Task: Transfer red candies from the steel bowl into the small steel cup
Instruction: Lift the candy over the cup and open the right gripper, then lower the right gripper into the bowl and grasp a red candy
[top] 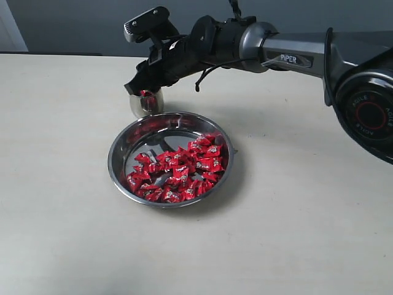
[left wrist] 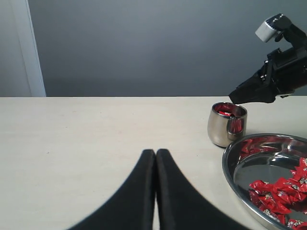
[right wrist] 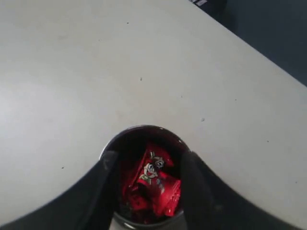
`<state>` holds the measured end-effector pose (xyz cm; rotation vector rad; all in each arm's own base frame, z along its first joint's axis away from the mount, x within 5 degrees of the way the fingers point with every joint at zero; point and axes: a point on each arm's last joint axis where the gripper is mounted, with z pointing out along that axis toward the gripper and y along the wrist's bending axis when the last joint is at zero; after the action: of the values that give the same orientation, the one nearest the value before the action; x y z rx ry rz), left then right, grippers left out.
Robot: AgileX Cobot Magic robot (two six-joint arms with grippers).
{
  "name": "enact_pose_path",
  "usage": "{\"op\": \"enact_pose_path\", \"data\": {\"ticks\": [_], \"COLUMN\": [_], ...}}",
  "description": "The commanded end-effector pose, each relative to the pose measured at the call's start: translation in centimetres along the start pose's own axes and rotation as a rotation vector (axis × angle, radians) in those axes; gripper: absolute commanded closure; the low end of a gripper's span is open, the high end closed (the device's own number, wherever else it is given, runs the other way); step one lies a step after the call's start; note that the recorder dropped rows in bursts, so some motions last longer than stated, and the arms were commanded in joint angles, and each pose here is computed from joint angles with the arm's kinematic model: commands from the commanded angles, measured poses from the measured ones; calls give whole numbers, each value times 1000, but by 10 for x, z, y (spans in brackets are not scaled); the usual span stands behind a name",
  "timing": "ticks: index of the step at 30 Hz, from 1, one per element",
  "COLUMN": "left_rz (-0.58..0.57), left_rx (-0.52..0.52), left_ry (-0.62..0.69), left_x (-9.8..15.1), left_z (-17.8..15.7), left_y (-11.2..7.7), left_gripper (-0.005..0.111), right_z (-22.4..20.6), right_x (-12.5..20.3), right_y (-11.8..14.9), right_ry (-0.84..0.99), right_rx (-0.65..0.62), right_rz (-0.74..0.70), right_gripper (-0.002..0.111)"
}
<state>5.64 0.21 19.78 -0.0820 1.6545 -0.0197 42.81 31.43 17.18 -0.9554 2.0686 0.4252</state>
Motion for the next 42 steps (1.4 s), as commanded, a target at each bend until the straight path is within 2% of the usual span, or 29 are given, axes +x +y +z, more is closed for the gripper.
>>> {"op": "enact_pose_path", "data": {"ticks": [1, 8, 11, 19, 24, 30, 34, 38, 40, 42], "left_rz": [-4, -4, -4, -4, -4, -4, -4, -4, -4, -4], "left_rx": [-1, -1, -1, -1, -1, -1, -1, -1, -1, -1], "left_ry": [-9, -9, -9, -9, -9, -9, -9, -9, -9, -9], "left_x": [0, 0, 0, 0, 0, 0, 0, 0, 0, 0], "left_z": [0, 0, 0, 0, 0, 0, 0, 0, 0, 0], "left_y": [0, 0, 0, 0, 0, 0, 0, 0, 0, 0], "left_gripper": [106, 106, 106, 106, 106, 106, 106, 106, 106, 106], "right_z": [-8, -19, -18, -5, -1, 3, 10, 14, 14, 14], "right_x": [-5, 18, 27, 42, 45, 44, 52, 58, 58, 57], "right_y": [0, 25, 30, 40, 53, 63, 61, 61, 60, 60], "right_ry": [15, 314, 386, 441, 453, 434, 449, 465, 467, 462], "right_rx": [-24, -276, -323, -372, -416, -409, -397, -395, -389, -385], "right_rz": [40, 45, 36, 50, 9, -10, -18, -24, -32, -34], "right_gripper": [66, 66, 66, 66, 57, 57, 63, 64, 72, 103]}}
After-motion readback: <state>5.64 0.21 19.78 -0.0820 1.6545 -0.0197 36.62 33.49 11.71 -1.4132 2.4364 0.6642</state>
